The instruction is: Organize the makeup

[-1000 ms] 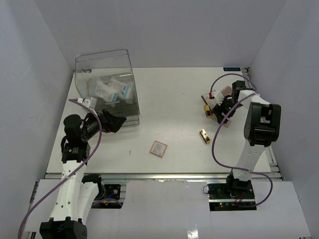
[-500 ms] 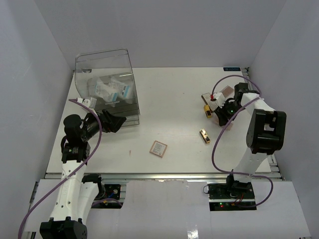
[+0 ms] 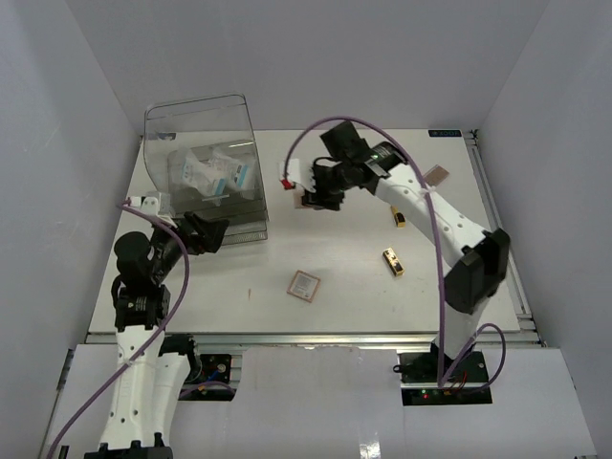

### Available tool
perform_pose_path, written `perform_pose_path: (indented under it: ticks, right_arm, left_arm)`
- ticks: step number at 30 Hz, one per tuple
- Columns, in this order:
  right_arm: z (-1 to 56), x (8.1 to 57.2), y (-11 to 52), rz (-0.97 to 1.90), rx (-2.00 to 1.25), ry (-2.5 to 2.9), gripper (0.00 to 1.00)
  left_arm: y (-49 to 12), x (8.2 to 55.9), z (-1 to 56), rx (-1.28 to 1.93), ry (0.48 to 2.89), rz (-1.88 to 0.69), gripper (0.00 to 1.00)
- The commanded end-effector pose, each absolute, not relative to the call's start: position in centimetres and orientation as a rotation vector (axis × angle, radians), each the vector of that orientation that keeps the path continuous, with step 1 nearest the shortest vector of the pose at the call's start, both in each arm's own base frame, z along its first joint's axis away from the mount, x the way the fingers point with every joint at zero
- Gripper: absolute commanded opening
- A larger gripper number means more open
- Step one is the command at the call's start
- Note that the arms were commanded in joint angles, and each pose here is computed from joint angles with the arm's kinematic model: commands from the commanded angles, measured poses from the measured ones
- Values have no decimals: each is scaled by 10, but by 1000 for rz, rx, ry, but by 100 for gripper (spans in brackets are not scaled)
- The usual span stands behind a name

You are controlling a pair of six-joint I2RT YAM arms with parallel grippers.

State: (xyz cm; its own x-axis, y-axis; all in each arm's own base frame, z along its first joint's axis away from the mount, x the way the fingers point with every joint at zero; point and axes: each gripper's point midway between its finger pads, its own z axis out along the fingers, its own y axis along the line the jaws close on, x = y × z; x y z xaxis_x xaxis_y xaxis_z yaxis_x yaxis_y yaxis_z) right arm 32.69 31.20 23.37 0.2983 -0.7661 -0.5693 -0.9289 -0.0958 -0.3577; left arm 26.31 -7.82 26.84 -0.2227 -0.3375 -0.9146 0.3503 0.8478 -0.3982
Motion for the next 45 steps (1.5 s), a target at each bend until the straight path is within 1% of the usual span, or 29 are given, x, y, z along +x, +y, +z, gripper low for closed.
perform_pose_path:
  ticks: [1,3,8,14,18,22,23,24,25,30,34,36,38,40,41,43,45]
  right_arm:
    - [252,331,401,341,-1932,1338,12]
    - [249,322,442,350,-1948,1247,14]
    - [257,314,512,376,-1825,1112,15]
    - [250,334,543,390,-1683,1137,15]
    - [240,354,552,324,-1628,1149,18]
    - [225,365,551,283,-1616,1180,33]
    - [219,365,550,282,-1622,1190,39]
    - [210,364,546,282,-1630,1207,51]
    - [210,362,544,285,-1629,1210,56]
    - [212,353,530,295,-1633,1231,72]
    - [234,334,518,361,-1610,1235,80]
    - [236,324,510,400,-1616,1253,80]
    - [254,311,494,451,-1594,1271,80]
    - [258,299,475,508,-1595,1302,80]
    - [254,295,461,540,-1601,1333,80]
    - [272,275,433,650,-1594,1332,81]
    - [272,259,399,765,-1596,1339,83]
  left_arm:
    - [-42,262,285,-124,1593,-439,97]
    - [-32,258,290,-161,1564,-391,97]
    - [-25,255,293,-192,1550,-354,97]
    - [-21,254,295,-203,1541,-337,97]
    - [-21,253,295,-205,1537,-334,97]
    - [-20,252,296,-205,1533,-333,97]
    - [-20,252,297,-206,1528,-331,97]
    - [-20,251,298,-208,1524,-330,97]
    - [-20,251,298,-209,1524,-329,97]
    - [-19,250,299,-213,1519,-325,97]
    - [-18,250,298,-215,1525,-326,97]
    - [-20,251,298,-211,1528,-331,97]
    - [-22,252,295,-201,1540,-341,96]
    - [-28,253,294,-175,1550,-368,96]
    - [-35,253,293,-141,1560,-403,96]
    - [-51,254,288,-77,1591,-482,96]
    - [-71,256,276,-17,1653,-607,95]
